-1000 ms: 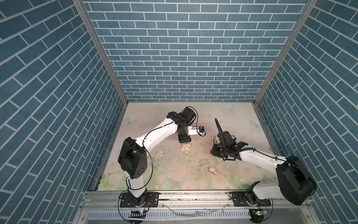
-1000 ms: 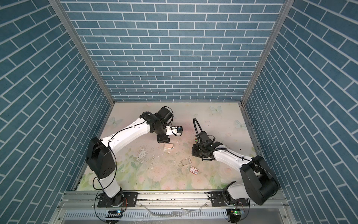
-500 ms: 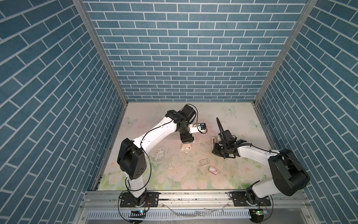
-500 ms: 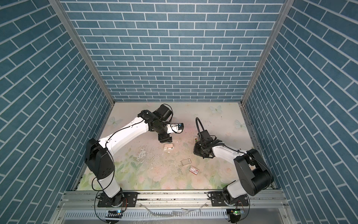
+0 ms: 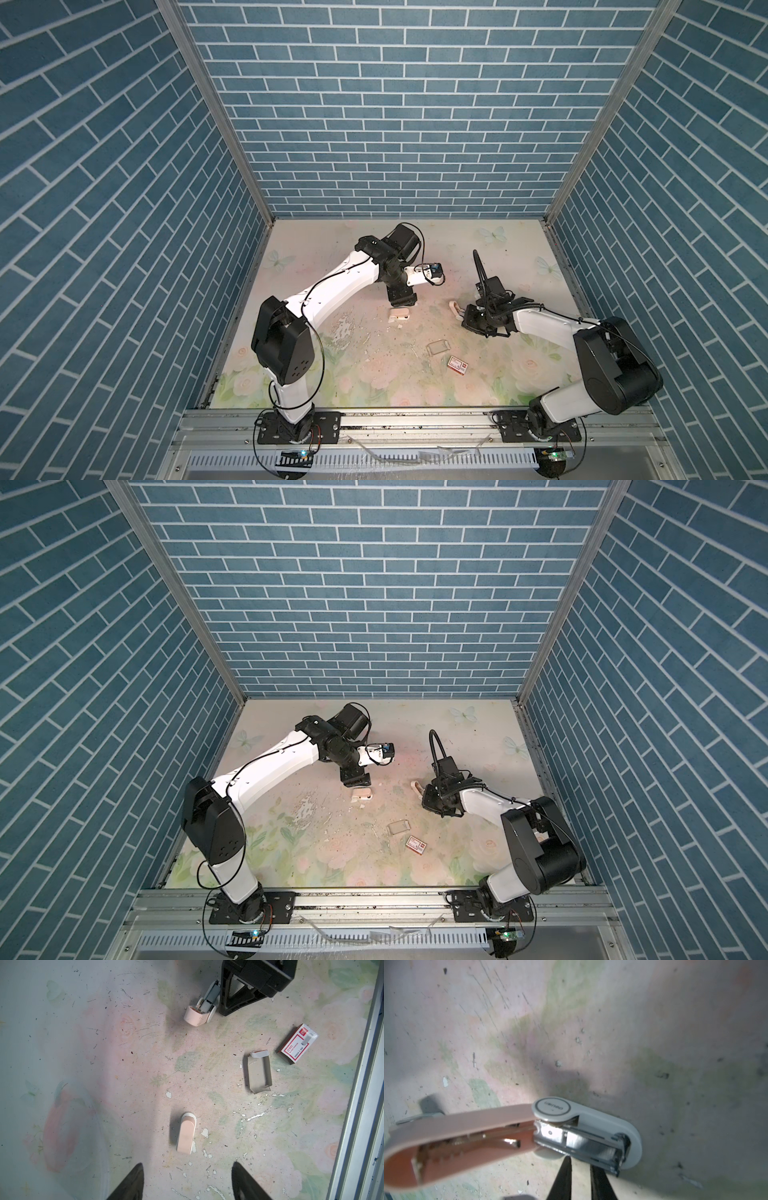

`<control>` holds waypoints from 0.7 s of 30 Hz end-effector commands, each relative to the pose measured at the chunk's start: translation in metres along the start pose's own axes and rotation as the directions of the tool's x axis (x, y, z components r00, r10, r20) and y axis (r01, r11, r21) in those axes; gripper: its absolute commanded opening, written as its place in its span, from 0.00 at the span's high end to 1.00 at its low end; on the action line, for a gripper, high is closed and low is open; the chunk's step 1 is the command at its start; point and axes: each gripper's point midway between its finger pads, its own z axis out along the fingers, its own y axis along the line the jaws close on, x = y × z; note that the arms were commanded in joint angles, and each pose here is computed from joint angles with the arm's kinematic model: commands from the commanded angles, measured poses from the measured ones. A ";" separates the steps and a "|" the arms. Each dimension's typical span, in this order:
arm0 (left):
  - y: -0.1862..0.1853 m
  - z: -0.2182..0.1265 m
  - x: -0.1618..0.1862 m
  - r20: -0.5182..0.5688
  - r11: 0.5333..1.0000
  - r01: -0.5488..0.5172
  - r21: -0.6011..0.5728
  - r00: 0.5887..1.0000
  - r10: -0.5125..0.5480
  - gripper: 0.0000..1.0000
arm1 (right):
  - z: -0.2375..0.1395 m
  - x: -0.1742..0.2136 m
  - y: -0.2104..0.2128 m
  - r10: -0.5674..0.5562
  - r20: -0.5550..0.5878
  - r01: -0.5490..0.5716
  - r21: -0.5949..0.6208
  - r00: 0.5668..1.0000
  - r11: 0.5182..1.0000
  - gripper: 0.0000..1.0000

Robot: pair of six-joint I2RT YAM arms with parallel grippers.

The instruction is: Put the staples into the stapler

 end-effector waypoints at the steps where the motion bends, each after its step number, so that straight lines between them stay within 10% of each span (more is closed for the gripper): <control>1: -0.005 0.007 0.004 -0.012 0.999 0.020 0.035 1.000 -0.020 0.31 | 0.006 -0.001 -0.017 -0.005 -0.019 0.006 0.064 1.000 0.998 0.80; 21: -0.011 0.014 0.006 -0.011 0.997 0.031 0.068 0.999 -0.030 0.31 | -0.036 -0.021 -0.020 0.107 0.129 -0.104 -0.028 0.986 0.994 0.73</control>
